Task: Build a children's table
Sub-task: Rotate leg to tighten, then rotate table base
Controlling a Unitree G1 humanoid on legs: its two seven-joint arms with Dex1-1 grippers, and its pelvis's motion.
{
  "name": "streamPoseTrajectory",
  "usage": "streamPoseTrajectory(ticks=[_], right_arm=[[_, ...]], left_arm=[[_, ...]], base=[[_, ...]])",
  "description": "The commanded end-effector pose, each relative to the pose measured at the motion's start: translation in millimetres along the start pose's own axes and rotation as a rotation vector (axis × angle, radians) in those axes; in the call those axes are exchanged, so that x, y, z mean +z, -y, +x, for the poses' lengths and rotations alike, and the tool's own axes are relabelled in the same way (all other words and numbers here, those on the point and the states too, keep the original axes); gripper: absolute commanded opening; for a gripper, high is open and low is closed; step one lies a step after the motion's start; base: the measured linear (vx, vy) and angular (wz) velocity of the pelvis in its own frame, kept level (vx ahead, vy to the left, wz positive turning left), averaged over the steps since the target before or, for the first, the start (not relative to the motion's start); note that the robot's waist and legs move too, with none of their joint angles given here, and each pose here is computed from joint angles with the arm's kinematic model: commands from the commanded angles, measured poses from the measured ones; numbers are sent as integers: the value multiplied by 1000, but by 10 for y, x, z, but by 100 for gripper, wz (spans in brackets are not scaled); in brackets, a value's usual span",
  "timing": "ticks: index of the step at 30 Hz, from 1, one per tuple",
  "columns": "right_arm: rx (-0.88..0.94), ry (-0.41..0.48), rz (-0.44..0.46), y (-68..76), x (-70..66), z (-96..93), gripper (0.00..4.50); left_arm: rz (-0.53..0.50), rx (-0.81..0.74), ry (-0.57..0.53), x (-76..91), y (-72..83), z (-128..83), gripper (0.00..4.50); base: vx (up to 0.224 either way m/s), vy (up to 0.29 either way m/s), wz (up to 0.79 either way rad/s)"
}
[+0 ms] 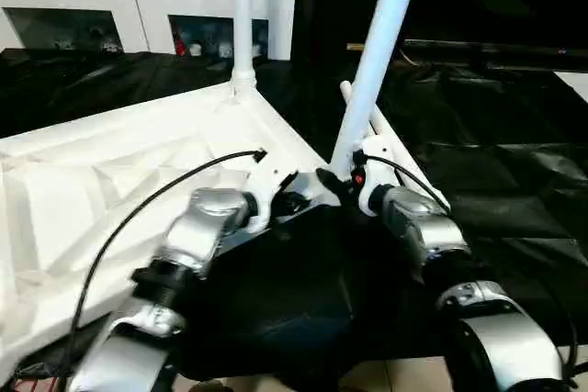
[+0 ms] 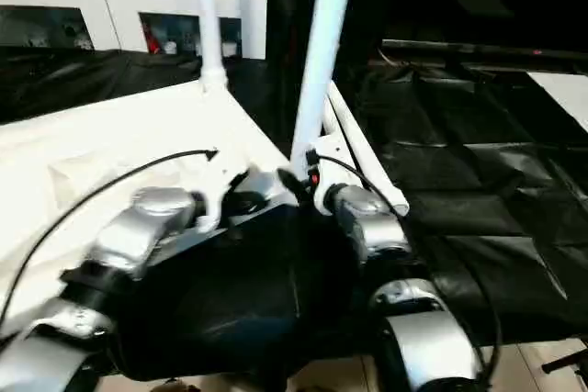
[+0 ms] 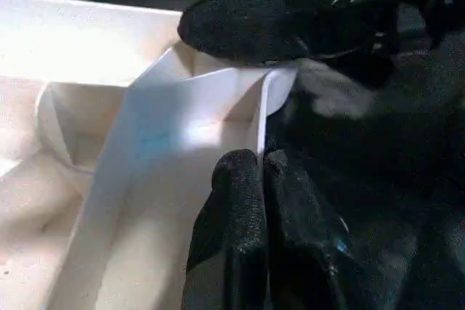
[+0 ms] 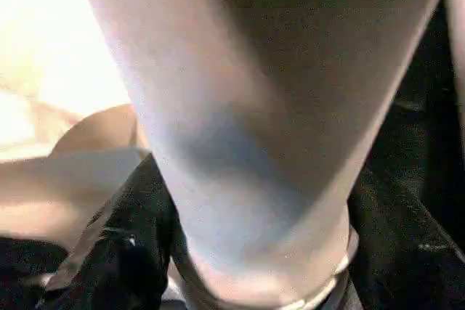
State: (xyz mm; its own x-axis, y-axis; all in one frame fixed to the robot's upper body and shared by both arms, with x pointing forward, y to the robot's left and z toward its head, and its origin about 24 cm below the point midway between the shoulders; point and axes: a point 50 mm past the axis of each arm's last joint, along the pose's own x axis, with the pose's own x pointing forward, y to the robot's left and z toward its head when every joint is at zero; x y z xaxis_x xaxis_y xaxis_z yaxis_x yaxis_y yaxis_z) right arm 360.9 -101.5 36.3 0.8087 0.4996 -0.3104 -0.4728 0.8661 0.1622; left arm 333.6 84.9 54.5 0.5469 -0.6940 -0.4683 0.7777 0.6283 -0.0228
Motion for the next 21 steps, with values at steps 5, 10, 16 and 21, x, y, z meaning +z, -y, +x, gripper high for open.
streamPoseTrajectory(ticks=[5, 10, 16, 21], right_arm=[[99, -64, 9, -281, -199, 95, 371], [-38, 38, -41, -9, -39, -20, 383], [-73, 120, -54, 132, -17, -234, 385], [-41, 118, -62, 37, -51, -268, 385]], left_arm=[[44, 57, 107, 328, 33, 115, 0], [35, 123, 97, 300, -40, 182, 27], [49, 270, 139, 360, -192, 190, 90], [19, 478, 230, 483, -491, -15, 102]], base=[[0, 0, 0], [0, 0, 0], [0, 0, 0], [0, 0, 0]])
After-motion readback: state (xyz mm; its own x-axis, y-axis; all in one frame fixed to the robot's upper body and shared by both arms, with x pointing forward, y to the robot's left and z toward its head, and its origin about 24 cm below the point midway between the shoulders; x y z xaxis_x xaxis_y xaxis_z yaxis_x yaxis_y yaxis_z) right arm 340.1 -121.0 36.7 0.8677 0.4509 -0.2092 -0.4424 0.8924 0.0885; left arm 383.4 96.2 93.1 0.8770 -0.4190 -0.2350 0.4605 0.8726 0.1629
